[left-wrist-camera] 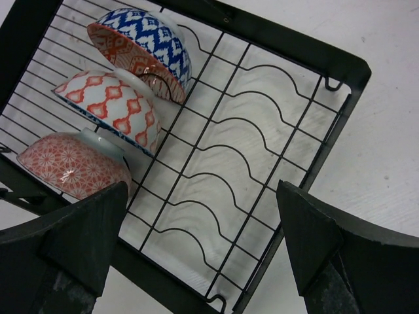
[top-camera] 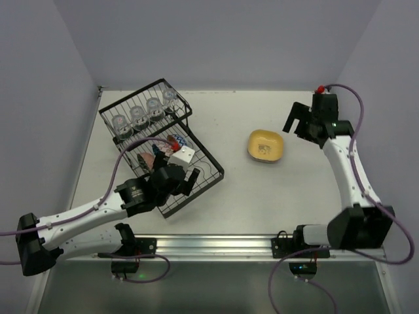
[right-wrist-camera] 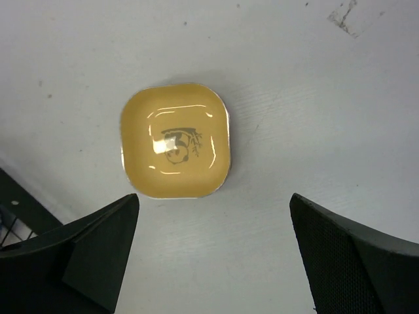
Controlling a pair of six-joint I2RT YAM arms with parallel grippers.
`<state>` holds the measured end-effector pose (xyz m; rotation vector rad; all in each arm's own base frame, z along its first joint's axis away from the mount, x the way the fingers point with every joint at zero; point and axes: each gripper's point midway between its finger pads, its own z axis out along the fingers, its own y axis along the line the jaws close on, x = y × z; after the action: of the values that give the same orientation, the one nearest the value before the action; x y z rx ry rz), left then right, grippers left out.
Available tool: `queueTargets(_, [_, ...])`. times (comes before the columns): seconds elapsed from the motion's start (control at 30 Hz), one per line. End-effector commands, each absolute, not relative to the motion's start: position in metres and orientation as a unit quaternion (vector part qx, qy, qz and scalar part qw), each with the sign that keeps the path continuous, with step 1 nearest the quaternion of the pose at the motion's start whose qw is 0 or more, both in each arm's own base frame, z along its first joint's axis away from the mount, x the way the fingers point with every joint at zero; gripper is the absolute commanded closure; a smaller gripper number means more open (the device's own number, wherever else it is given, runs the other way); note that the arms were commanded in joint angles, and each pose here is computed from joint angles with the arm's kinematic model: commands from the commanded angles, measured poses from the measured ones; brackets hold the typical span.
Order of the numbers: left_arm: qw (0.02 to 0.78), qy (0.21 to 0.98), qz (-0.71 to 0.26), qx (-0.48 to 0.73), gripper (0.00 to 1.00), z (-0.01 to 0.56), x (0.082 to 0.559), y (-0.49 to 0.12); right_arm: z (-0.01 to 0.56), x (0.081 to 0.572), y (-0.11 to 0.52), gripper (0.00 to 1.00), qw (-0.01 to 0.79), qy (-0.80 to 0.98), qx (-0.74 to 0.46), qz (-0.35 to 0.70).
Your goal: Unload the mixed dishes from the dish rack
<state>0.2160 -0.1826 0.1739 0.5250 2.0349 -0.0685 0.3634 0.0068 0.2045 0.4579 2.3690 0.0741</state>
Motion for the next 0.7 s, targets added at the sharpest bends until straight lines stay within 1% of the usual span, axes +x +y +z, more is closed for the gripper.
queueTargets(0.0, [0.521, 0.842, -0.041, 0.134, 0.0, 0.203, 0.238, -0.196, 0.228, 0.329, 0.015, 0.01, 0.426, 0.883, 0.187, 0.068])
queueTargets(0.03, [0.523, 0.842, -0.038, 0.125, 0.0, 0.206, 0.242, -0.198, 0.237, 0.325, 0.016, 0.01, 0.454, 0.869, 0.184, 0.076])
queueTargets(0.07, [0.526, 0.843, -0.041, 0.107, 0.0, 0.212, 0.247, -0.205, 0.244, 0.308, 0.017, 0.01, 0.476, 0.856, 0.185, 0.088])
queueTargets(0.13, [0.525, 0.845, -0.037, 0.095, 0.0, 0.216, 0.25, -0.207, 0.256, 0.296, 0.02, 0.01, 0.502, 0.838, 0.187, 0.106])
queueTargets(0.27, [0.545, 0.832, -0.077, 0.064, 0.0, 0.238, 0.248, -0.207, 0.287, 0.271, 0.026, 0.01, 0.551, 0.801, 0.189, 0.142])
queueTargets(0.37, [0.562, 0.821, -0.087, 0.056, 0.0, 0.25, 0.245, -0.198, 0.297, 0.26, 0.033, 0.01, 0.564, 0.789, 0.177, 0.167])
queueTargets(0.4, [0.563, 0.823, -0.061, 0.046, 0.0, 0.249, 0.244, -0.184, 0.304, 0.253, 0.037, 0.01, 0.573, 0.782, 0.169, 0.177])
queueTargets(0.53, [0.557, 0.829, -0.039, 0.026, 0.0, 0.26, 0.237, -0.164, 0.316, 0.232, 0.063, 0.01, 0.578, 0.772, 0.109, 0.239])
queueTargets(0.67, [0.542, 0.84, -0.012, 0.011, 0.0, 0.257, 0.228, -0.144, 0.316, 0.223, 0.068, 0.01, 0.583, 0.767, 0.096, 0.251])
